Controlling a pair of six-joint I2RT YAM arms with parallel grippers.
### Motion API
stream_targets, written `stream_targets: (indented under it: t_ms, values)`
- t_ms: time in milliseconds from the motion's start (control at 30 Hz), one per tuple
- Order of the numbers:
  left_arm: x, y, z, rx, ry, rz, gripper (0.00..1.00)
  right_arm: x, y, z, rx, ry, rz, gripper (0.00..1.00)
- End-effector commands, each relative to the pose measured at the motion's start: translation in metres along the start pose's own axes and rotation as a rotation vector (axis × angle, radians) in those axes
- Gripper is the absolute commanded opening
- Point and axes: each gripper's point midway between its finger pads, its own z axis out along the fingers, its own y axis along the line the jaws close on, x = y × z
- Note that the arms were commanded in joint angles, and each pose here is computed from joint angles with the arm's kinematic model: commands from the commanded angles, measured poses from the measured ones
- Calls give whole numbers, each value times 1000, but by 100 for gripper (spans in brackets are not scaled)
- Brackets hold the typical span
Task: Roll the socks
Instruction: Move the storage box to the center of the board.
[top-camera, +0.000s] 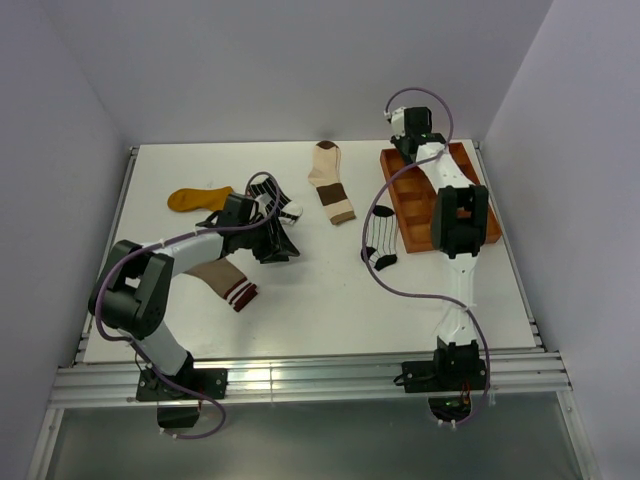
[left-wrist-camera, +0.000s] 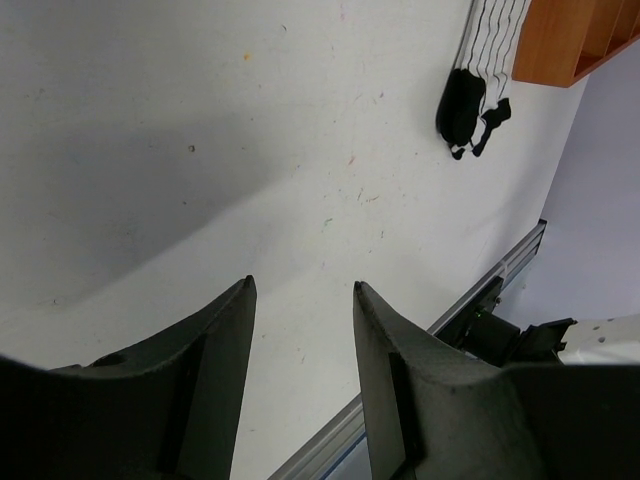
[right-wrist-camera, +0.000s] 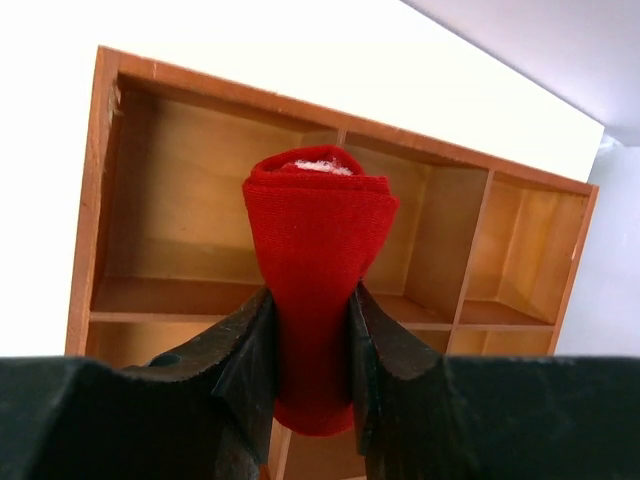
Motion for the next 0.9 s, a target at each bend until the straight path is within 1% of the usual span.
stream_targets:
  t_ms: [0, 133, 200, 267, 300, 333, 367, 400, 433, 533, 700, 733, 833, 867]
  values:
    - [-11, -14, -1, 49, -17, 43, 49, -13, 0, 4, 14, -15, -2, 0]
    - [-11, -13, -2, 39, -19, 43, 49, -13, 3, 6, 4, -16, 5, 0]
    - [-10, -10, -1, 35, -16, 41, 49, -16, 2, -3, 3, -26, 6, 0]
    - [-9, -11, 0, 38, -13, 40, 49, -5, 10, -6, -14, 0, -7, 0]
    - [-9, -10, 0, 39, -11, 37, 49, -10, 8, -17, -10, -15, -7, 0]
    - [-8, -10, 0, 38, -10, 38, 49, 3, 14, -16, -21, 8, -13, 0]
    - [-8, -10, 0, 40, -8, 39, 49, 5, 16, -19, -24, 10, -16, 0]
    - [-8, -10, -1, 41, -11, 41, 49, 0, 10, -33, -12, -13, -13, 0]
    - [-8, -10, -1, 42, -12, 41, 49, 13, 16, -31, -20, 5, -23, 0]
    - [-6, -10, -2, 44, -8, 45, 49, 22, 18, -41, -24, 23, -37, 0]
    - [-5, -10, -2, 48, -6, 50, 49, 38, 27, -43, -55, 65, -49, 0]
    - [-5, -11, -2, 51, -8, 51, 49, 48, 34, -44, -62, 87, -57, 0]
    - [-5, -11, -3, 51, -9, 54, 49, 40, 26, -54, -15, 51, -50, 0]
    - [-5, -10, -3, 48, -8, 52, 49, 47, 28, -54, -7, 58, -55, 0]
